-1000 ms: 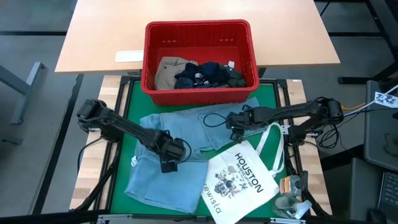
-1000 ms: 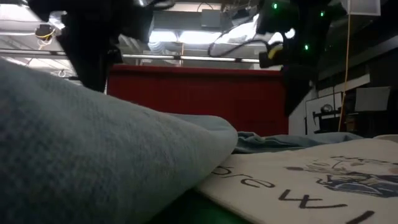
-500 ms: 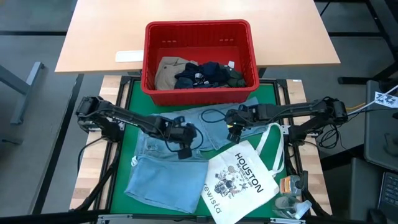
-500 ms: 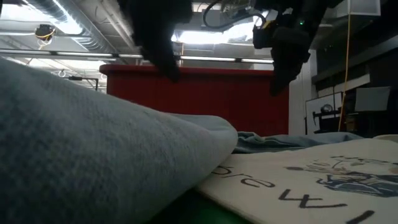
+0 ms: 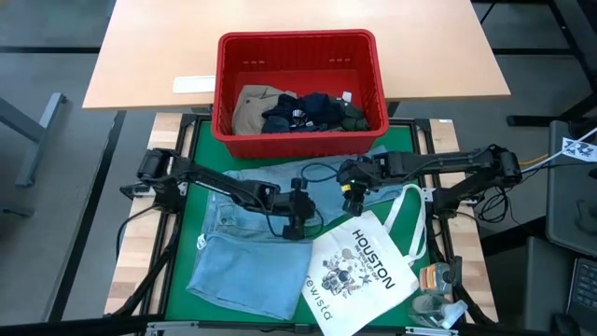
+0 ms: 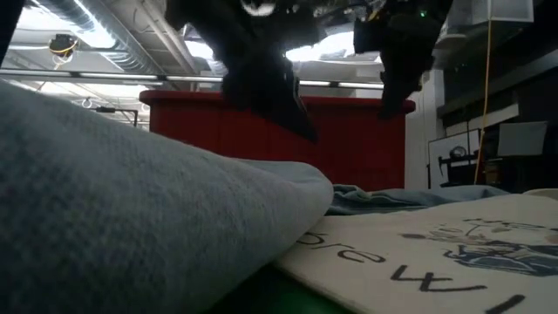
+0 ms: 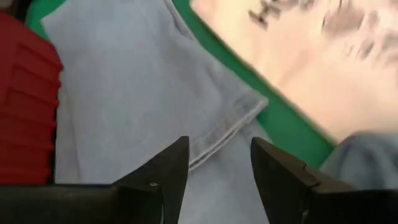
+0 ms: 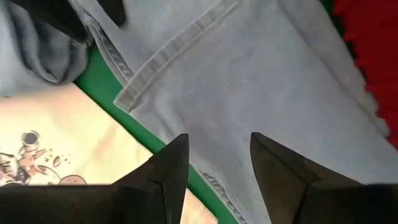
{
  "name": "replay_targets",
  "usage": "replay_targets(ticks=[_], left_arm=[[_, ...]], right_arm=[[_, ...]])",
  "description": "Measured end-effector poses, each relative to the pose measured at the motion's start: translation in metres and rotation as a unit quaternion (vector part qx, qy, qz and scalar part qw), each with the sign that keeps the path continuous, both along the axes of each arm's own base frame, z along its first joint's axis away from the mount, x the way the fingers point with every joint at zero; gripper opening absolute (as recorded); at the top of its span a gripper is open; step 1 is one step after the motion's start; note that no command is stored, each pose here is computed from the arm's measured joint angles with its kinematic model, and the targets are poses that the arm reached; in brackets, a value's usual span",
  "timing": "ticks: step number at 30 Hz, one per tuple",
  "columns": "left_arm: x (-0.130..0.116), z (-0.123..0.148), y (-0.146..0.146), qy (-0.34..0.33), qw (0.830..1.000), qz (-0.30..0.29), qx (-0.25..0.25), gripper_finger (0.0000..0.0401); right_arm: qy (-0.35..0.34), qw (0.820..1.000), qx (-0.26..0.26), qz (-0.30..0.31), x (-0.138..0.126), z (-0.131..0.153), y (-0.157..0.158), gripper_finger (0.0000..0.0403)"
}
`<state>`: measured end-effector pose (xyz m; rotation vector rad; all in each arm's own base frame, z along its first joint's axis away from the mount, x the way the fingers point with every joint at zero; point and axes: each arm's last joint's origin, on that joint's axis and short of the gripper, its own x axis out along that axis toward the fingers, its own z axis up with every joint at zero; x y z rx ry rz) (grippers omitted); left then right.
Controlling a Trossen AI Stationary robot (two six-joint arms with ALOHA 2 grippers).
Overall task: Fold Laundry from Bin
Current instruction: Fold the blue jeans
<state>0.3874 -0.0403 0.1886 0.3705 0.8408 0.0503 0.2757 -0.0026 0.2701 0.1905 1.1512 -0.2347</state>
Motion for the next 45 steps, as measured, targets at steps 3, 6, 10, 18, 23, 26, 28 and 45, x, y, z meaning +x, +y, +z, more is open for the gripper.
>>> replay_targets(ticks=[3,6,10,18,23,26,28,45], left_arm=[[0.004,-0.02,0.003,0.035,0.998,-0.027,0.047,0.0168],[0.009,-0.038,0.007,0.058,0.993,-0.03,0.1,0.0167],[0.013,-0.06,0.013,0.089,0.986,-0.047,0.132,0.0167],[0.021,-0.065,0.017,0.058,0.986,-0.012,0.157,0.0166],[0.026,-0.061,0.019,0.026,0.987,-0.007,0.156,0.0166],[0.026,-0.061,0.022,0.026,0.988,-0.009,0.151,0.016],[0.026,-0.061,0.022,0.026,0.988,-0.009,0.151,0.0144],[0.012,-0.022,0.024,0.02,0.991,0.018,0.134,0.0004]], right_arm=[[-0.011,1.0,-0.005,0.012,0.002,0.01,0.0,0.017],[-0.023,0.999,-0.009,0.02,0.004,0.018,0.0,0.017],[-0.032,0.999,-0.01,0.02,0.005,0.023,0.0,0.017],[-0.035,0.999,-0.01,0.02,0.006,0.024,0.0,0.017],[-0.035,0.999,-0.01,0.02,0.006,0.024,0.0,0.017],[-0.035,0.999,-0.01,0.02,0.006,0.024,0.0,0.017],[-0.035,0.999,-0.01,0.02,0.006,0.024,0.0,0.017],[0.062,0.998,-0.01,-0.022,-0.012,0.017,-0.001,0.017]])
